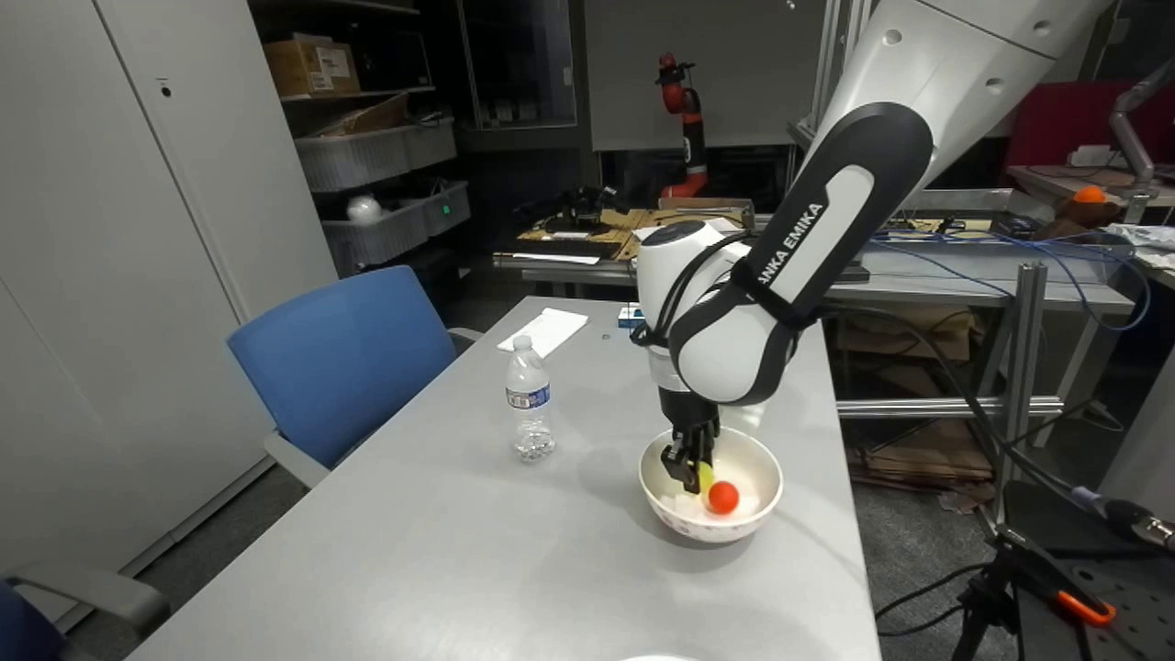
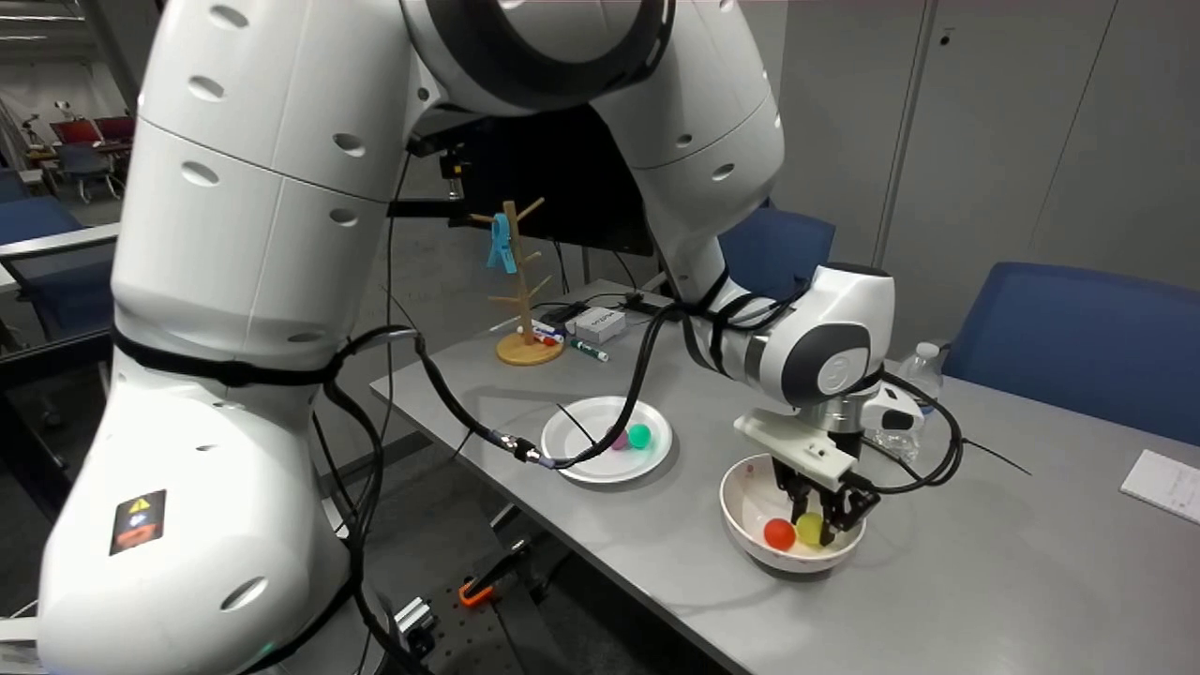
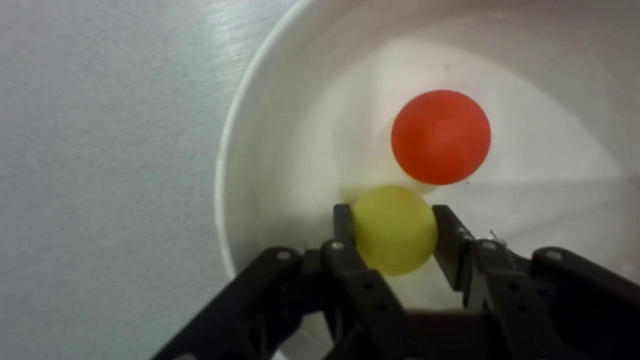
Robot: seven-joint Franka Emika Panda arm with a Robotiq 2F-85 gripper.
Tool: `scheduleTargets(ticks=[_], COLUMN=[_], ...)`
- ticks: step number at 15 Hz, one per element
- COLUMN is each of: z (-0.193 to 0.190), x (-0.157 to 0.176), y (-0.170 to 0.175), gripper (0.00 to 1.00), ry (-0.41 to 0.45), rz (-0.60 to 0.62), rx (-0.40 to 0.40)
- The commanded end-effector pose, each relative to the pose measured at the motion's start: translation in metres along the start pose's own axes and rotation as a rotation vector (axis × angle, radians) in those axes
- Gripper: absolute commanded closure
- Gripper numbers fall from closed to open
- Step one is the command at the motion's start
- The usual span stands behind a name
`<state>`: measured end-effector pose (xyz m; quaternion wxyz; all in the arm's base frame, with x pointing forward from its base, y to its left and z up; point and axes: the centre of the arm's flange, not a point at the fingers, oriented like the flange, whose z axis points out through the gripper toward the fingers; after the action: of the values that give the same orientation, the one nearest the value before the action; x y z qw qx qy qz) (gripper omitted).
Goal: Pick up the orange and yellow balls from the bowl and put them in the plate.
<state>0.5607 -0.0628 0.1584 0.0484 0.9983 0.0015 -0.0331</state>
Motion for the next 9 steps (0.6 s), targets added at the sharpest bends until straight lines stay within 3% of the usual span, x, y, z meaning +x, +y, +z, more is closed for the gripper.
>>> scheduleTargets(ticks=[1, 9], z=[-0.007, -0.082], x=[0.002, -0.020], y=[-0.002, -0.020], gripper=[0.83, 0.83], ry=[0.019, 0.014], rz=[0.009, -0.095], rx=[-0.020, -0.028])
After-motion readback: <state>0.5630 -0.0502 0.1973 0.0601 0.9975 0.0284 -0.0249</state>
